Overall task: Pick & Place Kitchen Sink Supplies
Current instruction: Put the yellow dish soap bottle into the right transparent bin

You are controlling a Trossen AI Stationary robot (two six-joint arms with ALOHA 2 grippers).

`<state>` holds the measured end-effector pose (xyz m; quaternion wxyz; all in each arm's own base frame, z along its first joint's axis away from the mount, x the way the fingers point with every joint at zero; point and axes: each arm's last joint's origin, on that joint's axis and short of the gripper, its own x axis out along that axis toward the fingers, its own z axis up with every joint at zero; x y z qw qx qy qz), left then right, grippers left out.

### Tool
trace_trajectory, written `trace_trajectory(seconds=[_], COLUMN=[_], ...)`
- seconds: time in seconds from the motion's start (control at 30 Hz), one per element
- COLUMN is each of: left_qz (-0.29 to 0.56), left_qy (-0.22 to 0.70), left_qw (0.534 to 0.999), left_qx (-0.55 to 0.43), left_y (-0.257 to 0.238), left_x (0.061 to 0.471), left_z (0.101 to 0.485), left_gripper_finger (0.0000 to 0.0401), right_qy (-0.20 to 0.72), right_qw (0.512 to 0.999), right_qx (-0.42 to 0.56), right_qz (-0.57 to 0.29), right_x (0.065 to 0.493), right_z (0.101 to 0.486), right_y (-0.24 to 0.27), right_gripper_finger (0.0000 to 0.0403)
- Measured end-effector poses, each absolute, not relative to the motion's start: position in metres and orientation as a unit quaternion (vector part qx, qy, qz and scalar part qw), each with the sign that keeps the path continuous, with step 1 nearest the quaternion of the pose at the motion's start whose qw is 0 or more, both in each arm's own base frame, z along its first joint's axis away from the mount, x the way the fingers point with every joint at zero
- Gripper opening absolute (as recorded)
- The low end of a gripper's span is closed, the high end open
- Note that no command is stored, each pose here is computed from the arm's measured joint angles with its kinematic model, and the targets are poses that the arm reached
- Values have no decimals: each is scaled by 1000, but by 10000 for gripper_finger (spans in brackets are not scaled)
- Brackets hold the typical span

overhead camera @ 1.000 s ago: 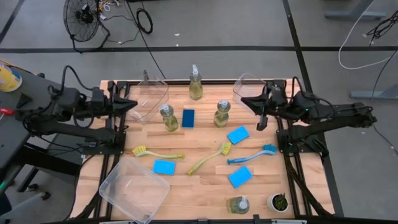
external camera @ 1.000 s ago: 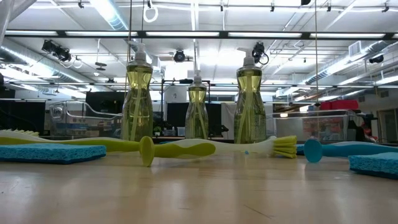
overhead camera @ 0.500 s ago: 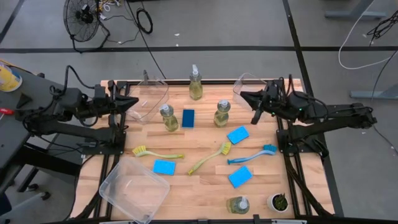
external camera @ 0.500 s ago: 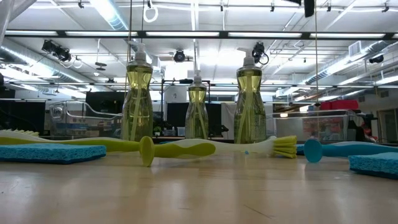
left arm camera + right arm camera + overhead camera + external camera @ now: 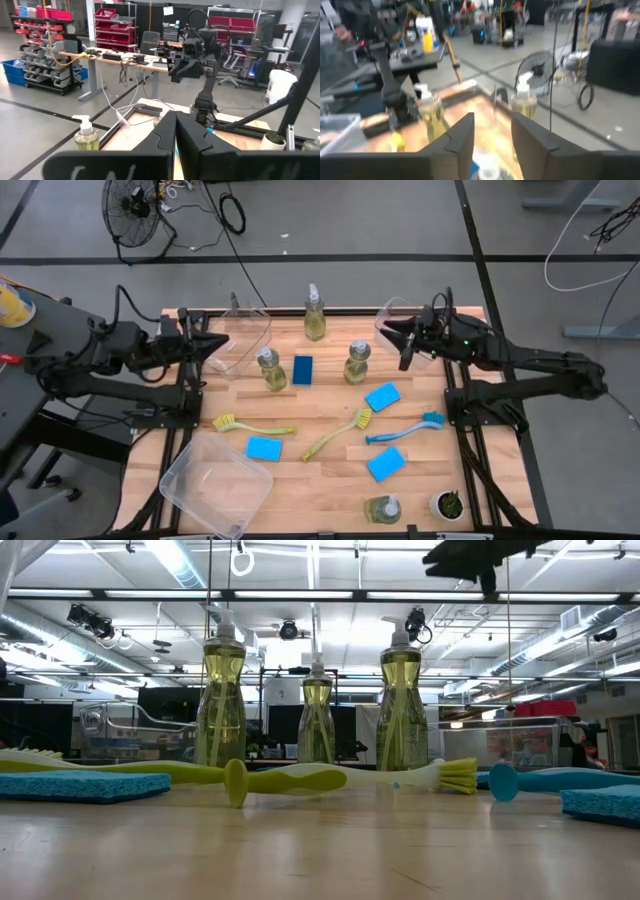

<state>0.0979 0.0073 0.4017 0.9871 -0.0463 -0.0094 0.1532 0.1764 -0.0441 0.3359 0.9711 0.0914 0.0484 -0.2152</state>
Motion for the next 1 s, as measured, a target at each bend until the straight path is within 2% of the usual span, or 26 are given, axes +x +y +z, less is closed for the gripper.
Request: trace_trajectory(seconds=[0.23,0.63,1.0], left_qz=[168,171,171], left_qy=[-10,-10,-10], left_qw=[985,984,984], left_qx=[-46,-46,-46], left_y=[10,11,11], left_x=[98,98,98], left_z=[402,402,402], left_gripper_finger=[17,16,16], right_qy=[134,216,246], right_qw=[970,963,960], right_qx=[87,68,19], right_qz=[-182,-145,-133], right_x=[187,215,238], right_z=[316,287,267], right_y=[-55,-67,-74], right_gripper_finger=[182,231,247])
